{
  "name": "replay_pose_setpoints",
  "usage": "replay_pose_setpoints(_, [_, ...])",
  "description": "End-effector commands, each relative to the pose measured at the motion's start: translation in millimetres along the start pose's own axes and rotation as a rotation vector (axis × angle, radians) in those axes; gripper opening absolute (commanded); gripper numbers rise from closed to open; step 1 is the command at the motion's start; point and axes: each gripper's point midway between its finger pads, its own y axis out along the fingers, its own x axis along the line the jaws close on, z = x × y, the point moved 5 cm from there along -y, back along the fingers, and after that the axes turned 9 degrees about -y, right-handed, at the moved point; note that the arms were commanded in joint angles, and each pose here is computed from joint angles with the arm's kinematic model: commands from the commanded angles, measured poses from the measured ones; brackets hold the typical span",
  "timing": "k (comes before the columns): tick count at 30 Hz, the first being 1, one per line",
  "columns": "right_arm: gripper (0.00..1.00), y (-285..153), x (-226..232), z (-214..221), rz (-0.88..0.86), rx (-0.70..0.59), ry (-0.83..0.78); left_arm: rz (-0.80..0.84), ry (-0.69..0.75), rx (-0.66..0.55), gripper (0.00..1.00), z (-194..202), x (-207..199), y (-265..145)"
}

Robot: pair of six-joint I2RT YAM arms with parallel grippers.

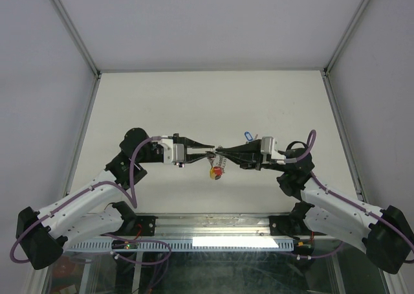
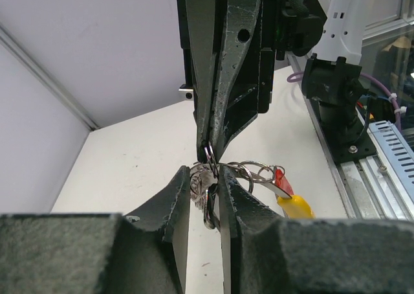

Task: Put the keys on the keyring

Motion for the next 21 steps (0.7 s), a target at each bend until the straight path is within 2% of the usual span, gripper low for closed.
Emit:
replay_pose_setpoints(1, [0.00,7,-14,-32,0.039,-0.097,-0.083,-0.006,0.036,-0.019,0.06,-14,4,-1])
replay_pose_setpoints(6, [0.00,6,-14,-32,0.051,-0.105,-0.081,-0.015,0.025,-0.013,0.00,-12,6,0])
replay_pose_setpoints(14, [0.00,4,-17,-39,0.110,-0.171,-0.050,-0.049,0.013,-0.005,0.00,-8,9,-1])
replay_pose_setpoints(21, [0.00,4,-22,-43,0.165,-0.236,-0.006,-0.058,-0.005,-0.021,0.05,-4,7,0])
